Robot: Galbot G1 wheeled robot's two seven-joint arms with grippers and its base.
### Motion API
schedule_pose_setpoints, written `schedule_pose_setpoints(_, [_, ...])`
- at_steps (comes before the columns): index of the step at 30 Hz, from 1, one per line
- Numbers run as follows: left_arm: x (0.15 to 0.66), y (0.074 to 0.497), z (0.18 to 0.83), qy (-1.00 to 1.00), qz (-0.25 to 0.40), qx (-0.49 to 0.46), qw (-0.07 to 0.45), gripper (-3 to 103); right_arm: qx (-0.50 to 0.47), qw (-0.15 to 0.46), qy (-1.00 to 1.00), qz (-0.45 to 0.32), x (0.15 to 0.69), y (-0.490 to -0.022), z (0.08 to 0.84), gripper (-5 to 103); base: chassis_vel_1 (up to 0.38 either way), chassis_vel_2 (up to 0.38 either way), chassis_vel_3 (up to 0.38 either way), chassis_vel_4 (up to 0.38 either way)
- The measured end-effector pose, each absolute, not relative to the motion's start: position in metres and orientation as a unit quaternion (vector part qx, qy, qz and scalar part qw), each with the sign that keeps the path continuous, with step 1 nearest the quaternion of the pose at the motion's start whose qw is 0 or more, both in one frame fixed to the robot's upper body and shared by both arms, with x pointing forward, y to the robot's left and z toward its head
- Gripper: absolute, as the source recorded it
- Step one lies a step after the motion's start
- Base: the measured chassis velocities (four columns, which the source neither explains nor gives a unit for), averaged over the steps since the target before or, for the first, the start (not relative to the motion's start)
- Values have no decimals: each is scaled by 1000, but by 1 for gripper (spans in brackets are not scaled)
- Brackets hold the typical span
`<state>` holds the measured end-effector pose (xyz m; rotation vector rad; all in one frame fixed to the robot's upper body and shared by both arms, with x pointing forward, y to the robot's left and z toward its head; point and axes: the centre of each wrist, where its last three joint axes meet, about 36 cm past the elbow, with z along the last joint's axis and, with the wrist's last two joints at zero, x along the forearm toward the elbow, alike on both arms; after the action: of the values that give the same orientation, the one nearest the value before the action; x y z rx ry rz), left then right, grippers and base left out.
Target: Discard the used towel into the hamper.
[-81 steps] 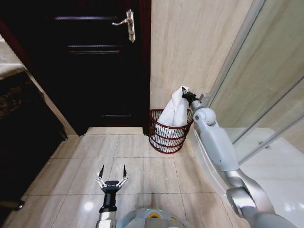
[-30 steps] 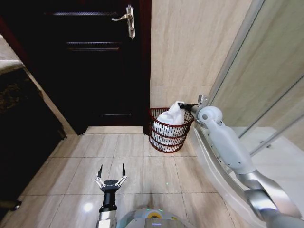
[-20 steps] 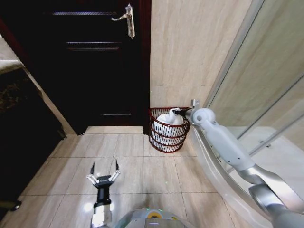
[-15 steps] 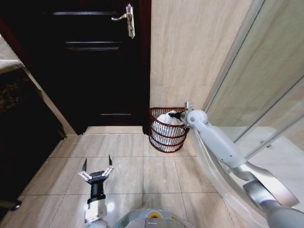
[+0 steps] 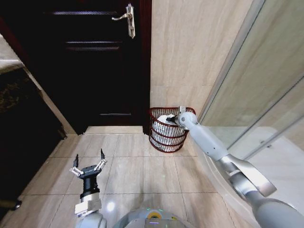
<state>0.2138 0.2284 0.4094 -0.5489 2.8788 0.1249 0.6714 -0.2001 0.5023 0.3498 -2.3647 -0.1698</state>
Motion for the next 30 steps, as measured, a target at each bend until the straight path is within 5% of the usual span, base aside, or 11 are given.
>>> schedule_pose_setpoints(11, [224, 228, 427, 978, 39, -172, 108, 100, 134, 355, -924, -52, 675, -187, 501, 5, 0, 0, 0, 0])
schedule_pose_setpoints(14, [227, 228, 429, 979, 38, -167, 109, 100, 136, 328, -934, -35, 670, -184, 521, 26, 0, 0, 0, 0])
schedule_pose_setpoints(19, [231, 225, 432, 981, 33, -157, 110, 100, 128, 304, -944, -17, 660, -189, 538, 37, 0, 0, 0, 0])
schedule_pose_setpoints(20, [233, 224, 433, 981, 31, -154, 111, 100, 123, 296, -947, -12, 654, -192, 544, 48, 0, 0, 0, 0])
schedule_pose_setpoints(23, [235, 223, 435, 982, 28, -149, 111, 100, 114, 280, -953, -7, 643, -196, 555, 48, 0, 0, 0, 0])
schedule_pose_setpoints(24, [236, 222, 436, 983, 27, -146, 111, 100, 109, 269, -957, -6, 636, -199, 562, 58, 0, 0, 0, 0])
schedule_pose_setpoints(26, [236, 221, 436, 983, 27, -144, 111, 100, 105, 256, -961, -8, 629, -203, 569, 58, 0, 0, 0, 0])
schedule_pose_setpoints(27, [237, 220, 436, 984, 26, -140, 110, 100, 102, 239, -966, -13, 620, -209, 575, 70, 0, 0, 0, 0])
schedule_pose_setpoints(29, [238, 220, 434, 984, 26, -137, 108, 100, 101, 224, -969, -21, 613, -215, 580, 70, 0, 0, 0, 0])
schedule_pose_setpoints(30, [239, 219, 432, 985, 26, -133, 104, 100, 107, 202, -973, -32, 603, -223, 583, 80, 0, 0, 0, 0])
